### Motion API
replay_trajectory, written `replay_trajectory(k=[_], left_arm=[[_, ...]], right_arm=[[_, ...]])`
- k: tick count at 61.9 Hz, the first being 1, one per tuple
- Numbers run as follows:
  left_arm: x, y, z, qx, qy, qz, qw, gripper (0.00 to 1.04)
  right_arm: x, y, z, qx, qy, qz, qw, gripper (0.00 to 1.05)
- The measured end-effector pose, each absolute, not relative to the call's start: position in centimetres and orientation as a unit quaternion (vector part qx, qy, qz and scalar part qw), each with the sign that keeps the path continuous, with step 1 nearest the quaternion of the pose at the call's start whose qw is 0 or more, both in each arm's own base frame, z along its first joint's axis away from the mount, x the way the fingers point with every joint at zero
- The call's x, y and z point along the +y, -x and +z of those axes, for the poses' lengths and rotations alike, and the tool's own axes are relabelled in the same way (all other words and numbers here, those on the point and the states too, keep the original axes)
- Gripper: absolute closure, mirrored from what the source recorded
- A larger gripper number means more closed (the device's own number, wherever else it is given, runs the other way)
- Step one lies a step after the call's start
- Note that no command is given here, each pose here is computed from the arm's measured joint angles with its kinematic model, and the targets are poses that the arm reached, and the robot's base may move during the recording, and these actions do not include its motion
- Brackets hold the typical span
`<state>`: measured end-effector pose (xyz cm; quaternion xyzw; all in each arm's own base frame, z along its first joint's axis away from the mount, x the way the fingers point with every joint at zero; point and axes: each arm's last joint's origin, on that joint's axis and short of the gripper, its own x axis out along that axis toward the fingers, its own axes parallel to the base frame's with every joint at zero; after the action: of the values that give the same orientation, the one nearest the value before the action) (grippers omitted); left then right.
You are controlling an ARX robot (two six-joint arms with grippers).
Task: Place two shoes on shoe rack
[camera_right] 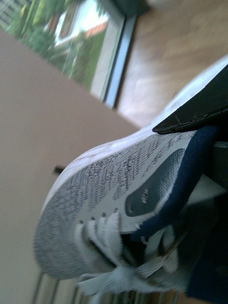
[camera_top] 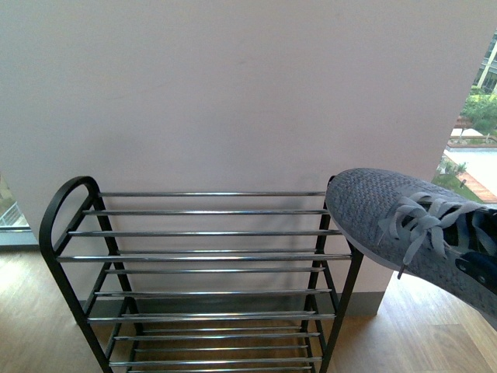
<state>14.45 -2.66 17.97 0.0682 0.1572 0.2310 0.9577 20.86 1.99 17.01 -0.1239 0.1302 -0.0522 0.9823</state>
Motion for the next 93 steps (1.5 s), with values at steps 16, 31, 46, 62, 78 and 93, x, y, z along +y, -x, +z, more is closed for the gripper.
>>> replay_trajectory(k=[16, 31, 46, 62, 78, 93], left_arm=[[-2.7, -14.4, 18.0, 0.157, -0.068, 0.231, 0.958, 1.03], [-2.7, -14.4, 18.0, 0.157, -0.068, 0.231, 0.958, 1.03], [-2.7, -14.4, 18.0, 0.157, -0.068, 0.231, 0.958, 1.03], [-2.7, -14.4, 18.0, 0.157, -0.068, 0.231, 0.958, 1.03], [-2.7, -14.4, 18.0, 0.157, -0.068, 0.230, 0.958, 1.03], [-2.7, -14.4, 18.0, 0.157, -0.068, 0.231, 0.958, 1.03]], right_arm=[[6.9, -25.1, 19.7, 0.081, -0.016, 0.085, 0.993, 1.03], [9.5, -36.4, 18.0, 0.163, -0.039, -0.006, 0.986, 1.03], [8.0, -41.4, 15.7, 0.234, -0.090, -0.099, 0.963, 1.03], [6.5, -44.6, 15.6, 0.269, -0.197, -0.166, 0.928, 1.03], [7.1, -46.7, 14.9, 0.288, -0.249, -0.189, 0.905, 1.03], [6.5, -47.3, 14.4, 0.286, -0.245, -0.226, 0.899, 1.03]])
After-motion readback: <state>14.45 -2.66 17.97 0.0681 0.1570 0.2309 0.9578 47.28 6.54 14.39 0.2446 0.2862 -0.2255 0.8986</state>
